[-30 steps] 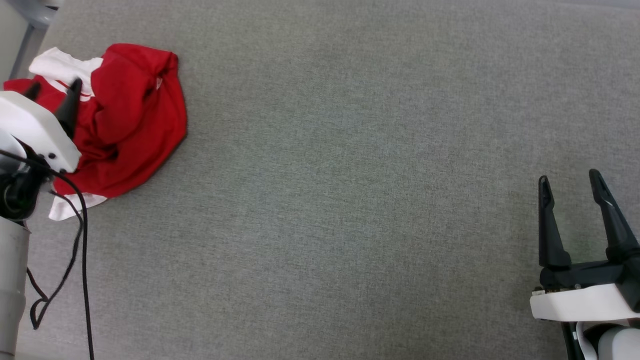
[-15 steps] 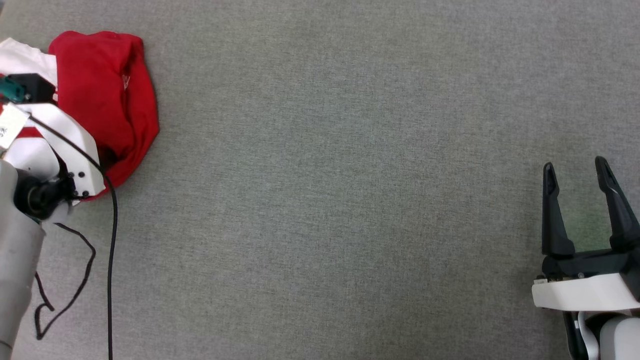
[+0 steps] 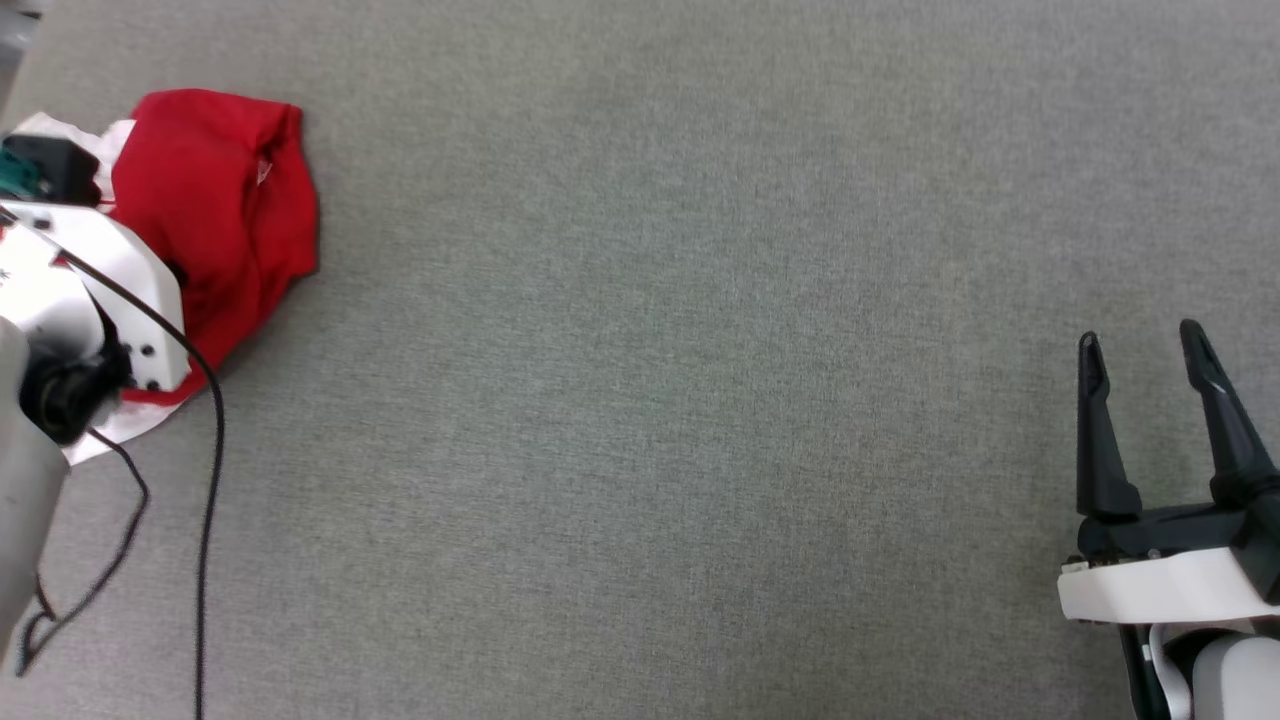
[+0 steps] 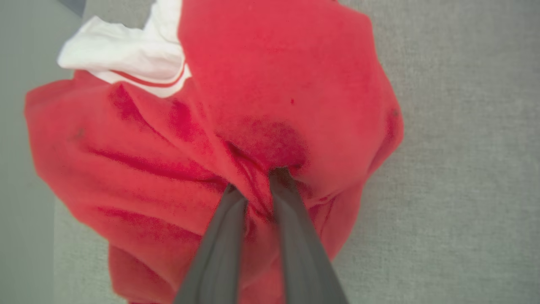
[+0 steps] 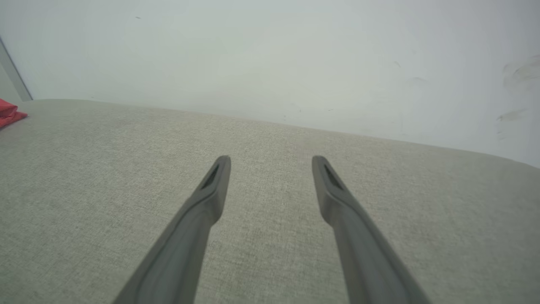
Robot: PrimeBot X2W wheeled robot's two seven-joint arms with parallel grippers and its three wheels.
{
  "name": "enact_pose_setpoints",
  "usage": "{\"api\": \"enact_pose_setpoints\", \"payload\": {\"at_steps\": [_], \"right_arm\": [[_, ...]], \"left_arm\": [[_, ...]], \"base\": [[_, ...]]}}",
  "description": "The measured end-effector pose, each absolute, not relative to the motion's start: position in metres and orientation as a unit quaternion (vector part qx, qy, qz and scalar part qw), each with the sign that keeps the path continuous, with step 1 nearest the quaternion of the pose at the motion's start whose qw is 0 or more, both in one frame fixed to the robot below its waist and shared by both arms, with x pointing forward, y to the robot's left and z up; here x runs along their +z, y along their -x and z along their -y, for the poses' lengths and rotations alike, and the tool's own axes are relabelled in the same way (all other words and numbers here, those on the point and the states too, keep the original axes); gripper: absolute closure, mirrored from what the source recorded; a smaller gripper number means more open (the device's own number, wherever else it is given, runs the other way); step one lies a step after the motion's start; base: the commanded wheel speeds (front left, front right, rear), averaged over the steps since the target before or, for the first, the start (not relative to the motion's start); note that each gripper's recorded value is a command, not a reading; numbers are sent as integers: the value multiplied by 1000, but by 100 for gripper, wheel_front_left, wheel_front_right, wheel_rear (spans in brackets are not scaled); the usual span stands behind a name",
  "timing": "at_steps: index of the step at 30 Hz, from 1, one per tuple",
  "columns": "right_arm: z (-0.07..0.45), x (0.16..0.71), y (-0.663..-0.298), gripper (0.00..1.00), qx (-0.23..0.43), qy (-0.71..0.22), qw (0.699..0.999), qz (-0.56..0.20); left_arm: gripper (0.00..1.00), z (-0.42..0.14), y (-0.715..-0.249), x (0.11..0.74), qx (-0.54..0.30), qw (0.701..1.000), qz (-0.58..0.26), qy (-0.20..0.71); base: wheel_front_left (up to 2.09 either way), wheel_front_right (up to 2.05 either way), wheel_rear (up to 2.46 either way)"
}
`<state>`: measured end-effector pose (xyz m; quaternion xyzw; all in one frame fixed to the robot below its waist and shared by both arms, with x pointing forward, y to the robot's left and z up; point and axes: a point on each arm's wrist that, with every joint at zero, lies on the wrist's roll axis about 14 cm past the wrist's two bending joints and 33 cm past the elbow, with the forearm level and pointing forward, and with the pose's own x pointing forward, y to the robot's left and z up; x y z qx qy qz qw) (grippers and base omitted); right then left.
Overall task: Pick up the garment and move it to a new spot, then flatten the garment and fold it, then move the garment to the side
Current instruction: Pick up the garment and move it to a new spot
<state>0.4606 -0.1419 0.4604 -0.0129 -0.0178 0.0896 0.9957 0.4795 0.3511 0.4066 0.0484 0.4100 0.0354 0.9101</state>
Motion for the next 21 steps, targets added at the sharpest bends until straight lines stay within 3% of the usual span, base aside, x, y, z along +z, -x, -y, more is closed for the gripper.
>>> {"api": "enact_pose_setpoints", "payload": {"at_steps": [8,9,21], "right_arm": [[136,489,-447,0,97,-2,994,46],[136,497,-440,0,97,-5,994,53],[165,518,-415,0,58,-9,996,72]], "left_arm": [[100,-351,-499,491,18,954,-278,-106],[100,-342,-504,523,3,964,-231,-129],[100,-212,-532,598,-150,968,-88,-179]], "base": [[0,0,0],[0,0,0],[0,0,0]]}}
